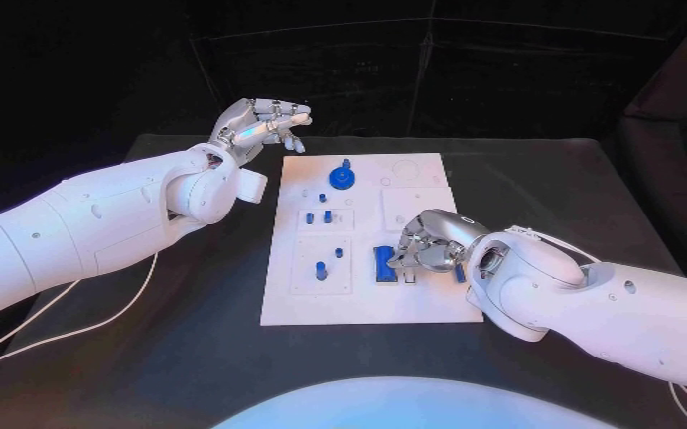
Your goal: Assemble the parts on the task board
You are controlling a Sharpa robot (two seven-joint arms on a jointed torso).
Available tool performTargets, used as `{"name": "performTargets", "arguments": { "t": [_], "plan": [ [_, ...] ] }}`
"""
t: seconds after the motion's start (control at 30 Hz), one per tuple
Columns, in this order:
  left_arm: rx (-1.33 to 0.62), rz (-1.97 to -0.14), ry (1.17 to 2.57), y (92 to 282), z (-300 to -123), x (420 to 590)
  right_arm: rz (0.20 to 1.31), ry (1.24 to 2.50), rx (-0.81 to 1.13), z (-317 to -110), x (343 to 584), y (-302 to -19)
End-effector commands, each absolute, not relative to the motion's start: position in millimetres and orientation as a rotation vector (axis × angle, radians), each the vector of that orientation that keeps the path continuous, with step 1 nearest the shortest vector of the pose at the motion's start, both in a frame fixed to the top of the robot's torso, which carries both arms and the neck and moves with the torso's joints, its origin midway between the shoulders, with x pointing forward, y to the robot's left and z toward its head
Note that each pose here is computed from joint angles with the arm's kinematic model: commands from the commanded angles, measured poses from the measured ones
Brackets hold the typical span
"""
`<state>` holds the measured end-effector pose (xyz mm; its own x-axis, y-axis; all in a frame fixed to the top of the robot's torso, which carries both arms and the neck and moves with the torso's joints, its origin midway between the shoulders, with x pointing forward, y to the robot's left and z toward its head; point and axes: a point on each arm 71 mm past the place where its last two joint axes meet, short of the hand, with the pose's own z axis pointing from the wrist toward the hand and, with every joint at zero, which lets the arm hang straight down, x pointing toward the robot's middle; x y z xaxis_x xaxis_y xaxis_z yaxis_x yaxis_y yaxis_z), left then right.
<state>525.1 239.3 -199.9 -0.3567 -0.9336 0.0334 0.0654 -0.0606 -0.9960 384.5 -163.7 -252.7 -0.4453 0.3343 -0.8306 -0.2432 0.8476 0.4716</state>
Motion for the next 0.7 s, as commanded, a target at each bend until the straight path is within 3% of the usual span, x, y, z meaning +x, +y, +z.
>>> {"name": "performTargets", "arguments": {
  "t": [0.03, 0.23, 0.5, 0.7],
  "plan": [
    [-0.992, -1.558, 1.388, 238.2, -199.1, 525.2, 0.758, 1.83, 0.14, -243.6, 383.4, -168.6],
    [-0.993, -1.556, 1.388, 238.6, -199.5, 525.1, 0.738, 1.854, 0.22, -243.0, 380.8, -195.9],
    [-0.991, -1.562, 1.389, 236.5, -199.3, 524.3, 0.514, 1.909, 0.197, -248.9, 383.4, -240.9],
    [-0.99, -1.565, 1.389, 235.6, -199.1, 524.0, 0.43, 1.91, 0.2, -249.8, 384.0, -259.3]
  ]
}}
